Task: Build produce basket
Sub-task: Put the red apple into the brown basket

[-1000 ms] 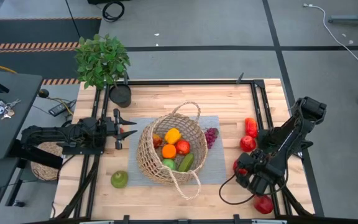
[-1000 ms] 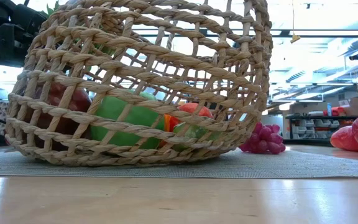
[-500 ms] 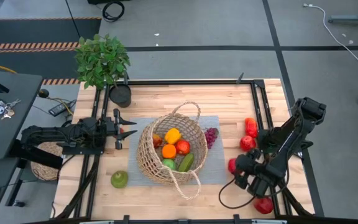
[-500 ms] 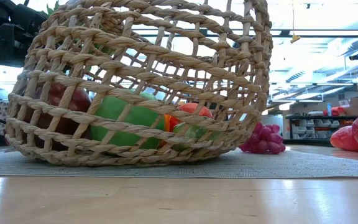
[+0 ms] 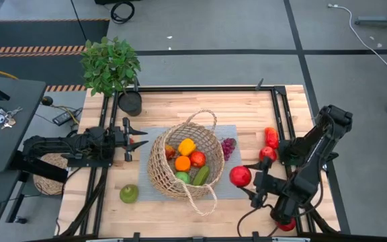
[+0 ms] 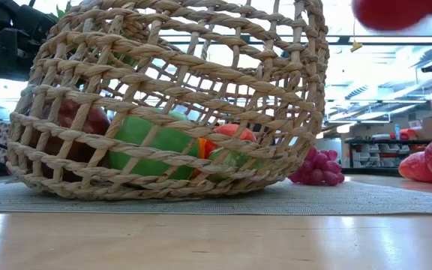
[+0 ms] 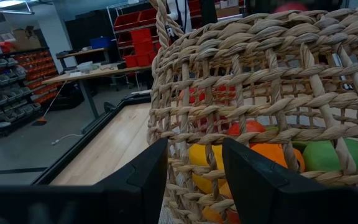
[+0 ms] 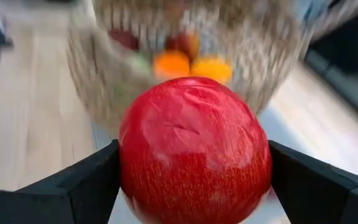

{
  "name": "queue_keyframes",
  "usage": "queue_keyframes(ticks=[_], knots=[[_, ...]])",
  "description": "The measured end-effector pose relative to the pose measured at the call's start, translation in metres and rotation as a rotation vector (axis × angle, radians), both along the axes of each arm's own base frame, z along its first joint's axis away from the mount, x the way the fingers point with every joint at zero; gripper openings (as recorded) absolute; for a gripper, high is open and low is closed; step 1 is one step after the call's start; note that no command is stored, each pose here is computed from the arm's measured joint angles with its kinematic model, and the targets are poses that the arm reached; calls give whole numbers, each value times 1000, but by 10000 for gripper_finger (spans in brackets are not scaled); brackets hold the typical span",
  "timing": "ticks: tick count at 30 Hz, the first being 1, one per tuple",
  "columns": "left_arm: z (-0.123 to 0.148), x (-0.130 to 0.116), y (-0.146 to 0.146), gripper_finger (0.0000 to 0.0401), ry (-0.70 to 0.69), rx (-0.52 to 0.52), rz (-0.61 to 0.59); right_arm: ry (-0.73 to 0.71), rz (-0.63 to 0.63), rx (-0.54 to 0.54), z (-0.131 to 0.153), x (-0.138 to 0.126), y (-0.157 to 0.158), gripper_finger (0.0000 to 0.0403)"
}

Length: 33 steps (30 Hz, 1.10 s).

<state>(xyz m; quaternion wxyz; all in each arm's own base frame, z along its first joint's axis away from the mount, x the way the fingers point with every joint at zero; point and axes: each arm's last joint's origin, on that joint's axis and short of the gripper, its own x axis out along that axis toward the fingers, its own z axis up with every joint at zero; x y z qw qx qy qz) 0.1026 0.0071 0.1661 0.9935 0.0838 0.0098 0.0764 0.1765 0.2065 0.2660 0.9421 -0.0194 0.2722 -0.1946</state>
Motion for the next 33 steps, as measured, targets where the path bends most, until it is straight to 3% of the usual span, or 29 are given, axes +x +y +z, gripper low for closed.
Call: queue_keyframes(ticks=[8,15,25,33], knots=[[0,0,0,160,0,0,0,-167,42,-159,49,28,7,369],[0,0,0,160,0,0,0,-153,127,-285,75,48,5,369],[0,0,0,160,0,0,0,-82,355,-395,84,73,-5,369],[0,0,0,160,0,0,0,16,466,-730,88,75,-5,369]])
